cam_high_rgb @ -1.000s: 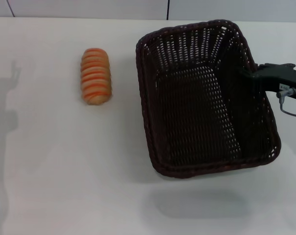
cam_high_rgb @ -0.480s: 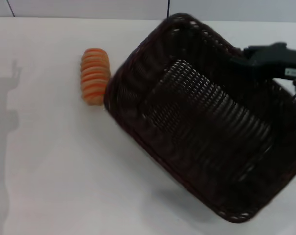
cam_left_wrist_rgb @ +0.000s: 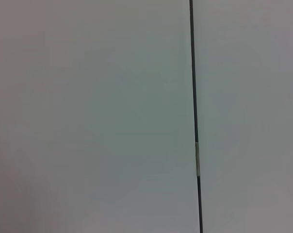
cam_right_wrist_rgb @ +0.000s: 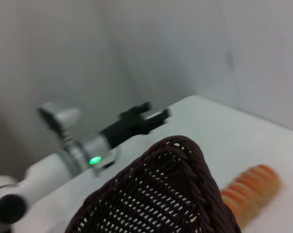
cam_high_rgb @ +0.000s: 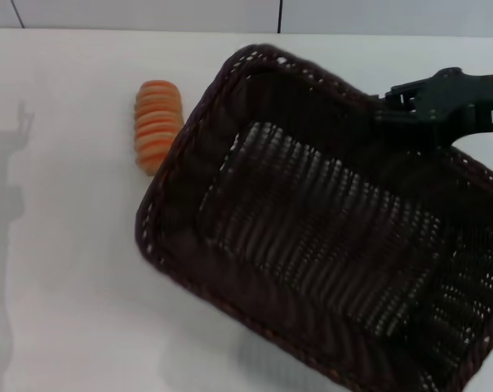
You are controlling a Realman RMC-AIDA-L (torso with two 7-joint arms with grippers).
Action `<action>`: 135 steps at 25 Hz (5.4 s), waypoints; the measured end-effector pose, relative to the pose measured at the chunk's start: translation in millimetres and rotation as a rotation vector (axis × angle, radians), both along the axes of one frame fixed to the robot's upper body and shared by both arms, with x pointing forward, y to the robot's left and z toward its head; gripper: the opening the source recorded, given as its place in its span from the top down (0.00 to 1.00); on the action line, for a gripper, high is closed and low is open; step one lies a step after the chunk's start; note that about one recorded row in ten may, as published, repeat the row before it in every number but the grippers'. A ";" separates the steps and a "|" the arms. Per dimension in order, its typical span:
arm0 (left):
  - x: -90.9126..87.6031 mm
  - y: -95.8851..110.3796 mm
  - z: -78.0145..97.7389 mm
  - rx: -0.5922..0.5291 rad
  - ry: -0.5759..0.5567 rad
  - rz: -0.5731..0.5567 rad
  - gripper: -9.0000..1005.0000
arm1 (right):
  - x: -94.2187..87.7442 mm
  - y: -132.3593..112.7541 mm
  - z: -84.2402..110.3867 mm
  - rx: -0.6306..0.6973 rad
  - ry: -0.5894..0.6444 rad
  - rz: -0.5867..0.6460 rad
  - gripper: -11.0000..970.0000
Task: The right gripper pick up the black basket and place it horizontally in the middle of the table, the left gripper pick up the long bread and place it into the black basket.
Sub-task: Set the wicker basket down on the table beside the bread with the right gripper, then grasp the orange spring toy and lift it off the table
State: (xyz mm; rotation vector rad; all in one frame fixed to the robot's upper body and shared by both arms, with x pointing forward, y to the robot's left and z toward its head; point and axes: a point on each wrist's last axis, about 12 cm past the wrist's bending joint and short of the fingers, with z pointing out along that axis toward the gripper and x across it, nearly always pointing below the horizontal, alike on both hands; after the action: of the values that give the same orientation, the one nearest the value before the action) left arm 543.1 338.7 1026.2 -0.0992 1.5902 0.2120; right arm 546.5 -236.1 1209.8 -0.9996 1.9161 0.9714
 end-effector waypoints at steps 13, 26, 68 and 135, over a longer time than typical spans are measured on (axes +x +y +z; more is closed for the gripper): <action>0.5 -0.8 0.0 -0.016 -0.003 0.000 0.20 | 22.2 17.8 5.1 -0.158 0.042 0.196 0.78; 1.6 -2.0 0.6 -0.016 -0.005 -0.003 0.20 | 48.1 58.8 4.5 -0.332 -0.013 0.273 0.79; 6.7 -3.8 0.8 -0.034 0.011 -0.012 0.23 | 64.7 93.1 2.0 -0.369 -0.384 0.022 0.35; 110.4 -134.8 71.0 -0.041 0.925 -0.397 0.27 | -129.4 -103.4 -166.0 0.094 -0.788 -1.601 0.15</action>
State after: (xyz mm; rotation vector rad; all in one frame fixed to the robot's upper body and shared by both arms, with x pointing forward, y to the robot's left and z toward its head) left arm 653.5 203.9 1097.2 0.3299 2.4884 -0.1141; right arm 417.2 -339.5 1043.7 0.3526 1.2933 -0.2782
